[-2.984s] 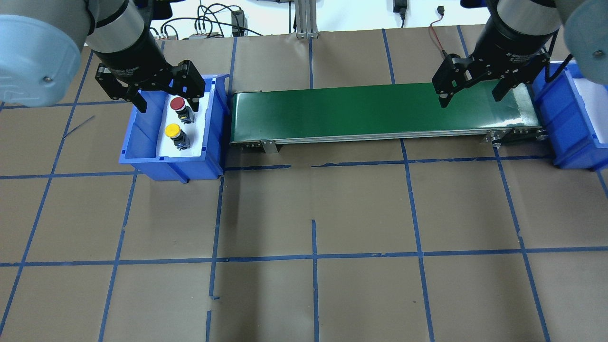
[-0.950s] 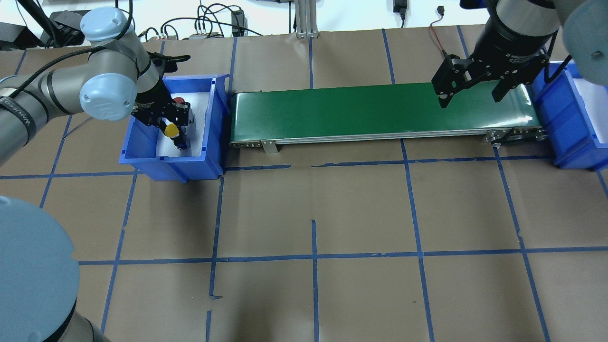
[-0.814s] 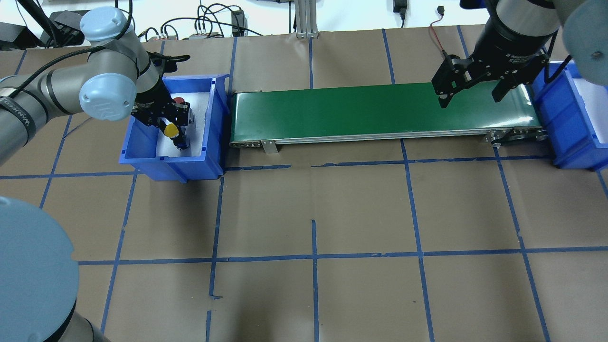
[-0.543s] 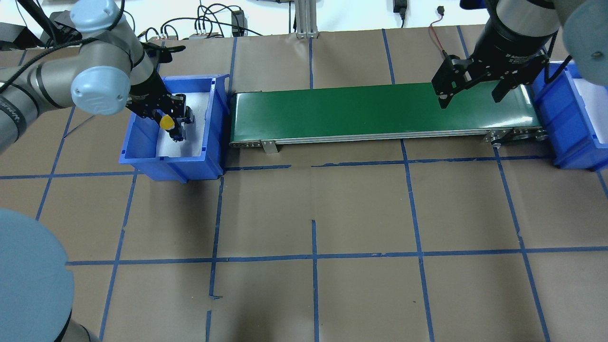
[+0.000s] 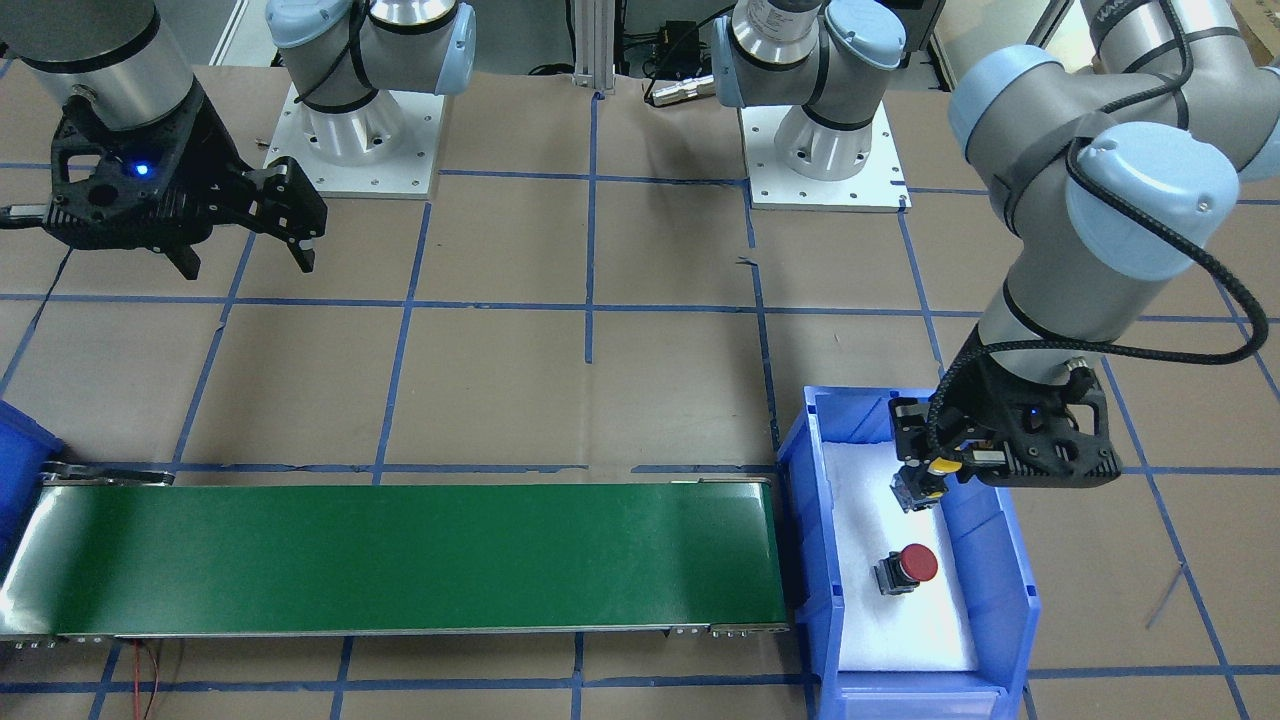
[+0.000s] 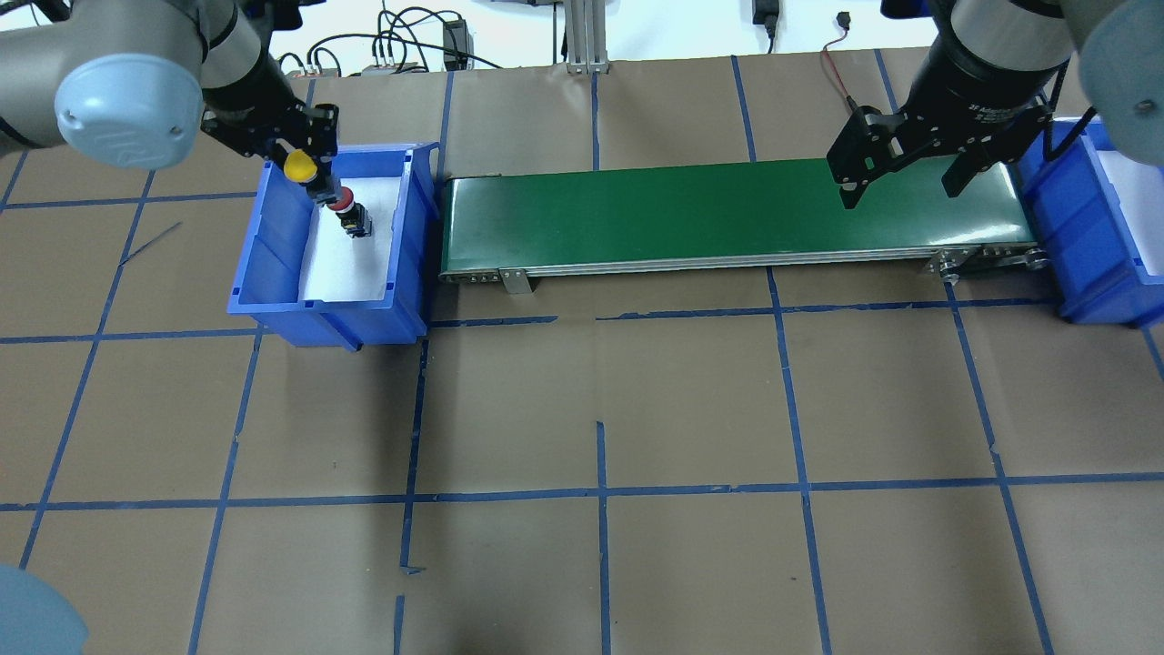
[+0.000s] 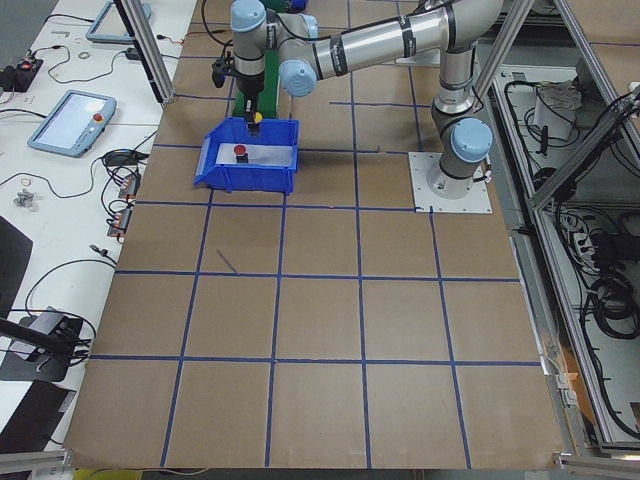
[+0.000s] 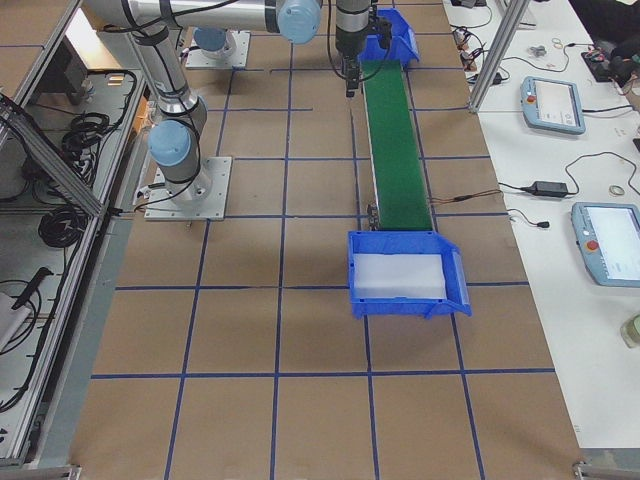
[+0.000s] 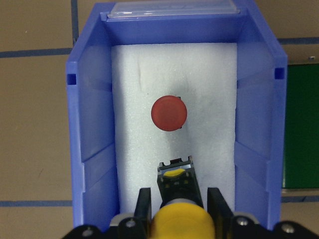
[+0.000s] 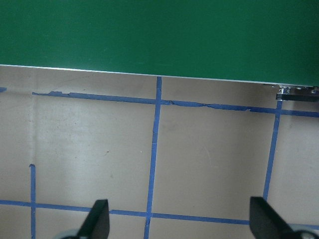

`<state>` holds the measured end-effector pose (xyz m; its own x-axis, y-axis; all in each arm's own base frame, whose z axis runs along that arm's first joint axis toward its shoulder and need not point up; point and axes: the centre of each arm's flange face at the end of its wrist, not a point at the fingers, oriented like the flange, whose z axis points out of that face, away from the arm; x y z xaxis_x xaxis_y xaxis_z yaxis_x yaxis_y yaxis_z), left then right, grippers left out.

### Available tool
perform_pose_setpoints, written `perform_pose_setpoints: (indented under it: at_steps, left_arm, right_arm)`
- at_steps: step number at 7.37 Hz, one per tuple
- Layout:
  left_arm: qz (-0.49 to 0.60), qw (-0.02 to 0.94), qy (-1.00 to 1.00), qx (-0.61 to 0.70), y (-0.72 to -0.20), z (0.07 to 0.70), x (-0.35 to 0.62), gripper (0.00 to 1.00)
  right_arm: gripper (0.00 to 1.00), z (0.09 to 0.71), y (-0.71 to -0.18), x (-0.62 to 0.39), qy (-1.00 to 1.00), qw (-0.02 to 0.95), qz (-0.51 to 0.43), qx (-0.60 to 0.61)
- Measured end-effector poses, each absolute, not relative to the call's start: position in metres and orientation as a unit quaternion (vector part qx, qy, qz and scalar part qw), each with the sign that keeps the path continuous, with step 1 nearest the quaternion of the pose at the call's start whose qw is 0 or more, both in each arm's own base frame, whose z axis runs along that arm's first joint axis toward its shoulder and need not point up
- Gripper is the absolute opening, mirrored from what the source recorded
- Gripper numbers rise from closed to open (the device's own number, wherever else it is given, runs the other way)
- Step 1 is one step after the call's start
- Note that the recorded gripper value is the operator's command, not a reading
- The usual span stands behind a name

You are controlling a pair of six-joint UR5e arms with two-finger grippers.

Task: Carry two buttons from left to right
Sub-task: 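Carry the yellow button onto the conveyor and release it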

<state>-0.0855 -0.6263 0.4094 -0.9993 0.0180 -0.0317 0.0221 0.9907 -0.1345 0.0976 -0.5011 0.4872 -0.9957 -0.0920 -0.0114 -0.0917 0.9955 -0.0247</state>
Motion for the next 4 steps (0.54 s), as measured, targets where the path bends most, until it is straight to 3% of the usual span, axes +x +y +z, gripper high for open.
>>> perform_pose_setpoints:
  at_steps: [4]
  left_arm:
    - [-0.020, 0.006, 1.000, 0.005, -0.635, 0.360, -0.193, 0.26]
  right_arm:
    - [1.00, 0.487, -0.501, 0.098, 0.999, 0.006, -0.012, -0.046]
